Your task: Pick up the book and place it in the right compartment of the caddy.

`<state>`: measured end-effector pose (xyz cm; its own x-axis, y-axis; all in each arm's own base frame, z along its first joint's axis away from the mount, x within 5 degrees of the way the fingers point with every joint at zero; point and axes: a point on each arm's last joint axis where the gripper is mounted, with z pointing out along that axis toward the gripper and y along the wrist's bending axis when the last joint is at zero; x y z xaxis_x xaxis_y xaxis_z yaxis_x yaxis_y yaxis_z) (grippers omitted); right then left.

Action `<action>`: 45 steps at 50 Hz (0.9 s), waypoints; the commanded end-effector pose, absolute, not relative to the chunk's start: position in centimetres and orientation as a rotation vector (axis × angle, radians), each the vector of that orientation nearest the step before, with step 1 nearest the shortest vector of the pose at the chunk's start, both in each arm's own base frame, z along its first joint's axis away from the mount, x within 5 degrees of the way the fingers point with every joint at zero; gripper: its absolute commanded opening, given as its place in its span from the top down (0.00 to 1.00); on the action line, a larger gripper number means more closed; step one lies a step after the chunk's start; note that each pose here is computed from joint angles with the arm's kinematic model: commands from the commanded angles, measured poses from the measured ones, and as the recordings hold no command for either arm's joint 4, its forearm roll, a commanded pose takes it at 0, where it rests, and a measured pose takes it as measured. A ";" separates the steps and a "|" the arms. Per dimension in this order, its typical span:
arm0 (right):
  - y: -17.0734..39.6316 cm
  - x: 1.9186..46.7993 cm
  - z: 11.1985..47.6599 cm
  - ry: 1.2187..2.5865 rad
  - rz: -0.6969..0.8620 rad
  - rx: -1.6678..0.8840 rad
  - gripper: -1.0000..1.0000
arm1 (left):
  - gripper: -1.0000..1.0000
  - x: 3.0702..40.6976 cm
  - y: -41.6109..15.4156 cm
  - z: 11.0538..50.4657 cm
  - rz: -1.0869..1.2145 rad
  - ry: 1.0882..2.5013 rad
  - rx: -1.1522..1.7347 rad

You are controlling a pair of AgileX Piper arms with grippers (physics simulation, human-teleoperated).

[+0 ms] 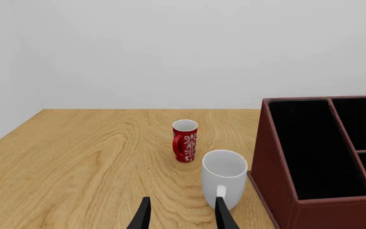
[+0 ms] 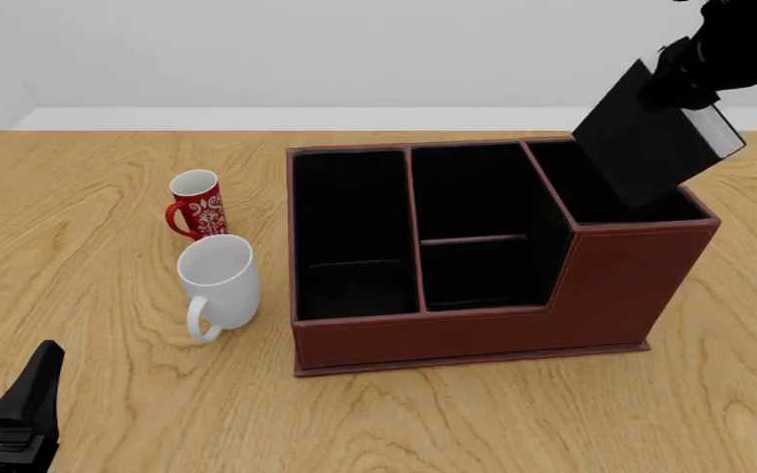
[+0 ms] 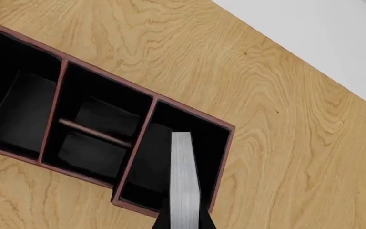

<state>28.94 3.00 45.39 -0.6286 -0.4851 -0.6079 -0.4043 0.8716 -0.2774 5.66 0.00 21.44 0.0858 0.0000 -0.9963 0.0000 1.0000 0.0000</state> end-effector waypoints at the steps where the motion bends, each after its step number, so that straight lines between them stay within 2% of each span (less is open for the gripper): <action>1: 3.2 29.3 45.3 2.341 -0.131 -0.603 1.00 | 0.00 5.7 0.0 21.4 0.000 1.485 0.000; 45: 3.4 31.7 42.7 2.430 -0.111 -0.599 1.00 | 0.00 5.7 0.0 21.4 0.000 1.485 0.000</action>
<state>31.28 3.26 42.81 -0.6922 -0.4601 -0.5560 -0.4034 0.8855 -0.2306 5.66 0.00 21.44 0.0858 0.0000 -0.9963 0.0000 1.0000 0.0000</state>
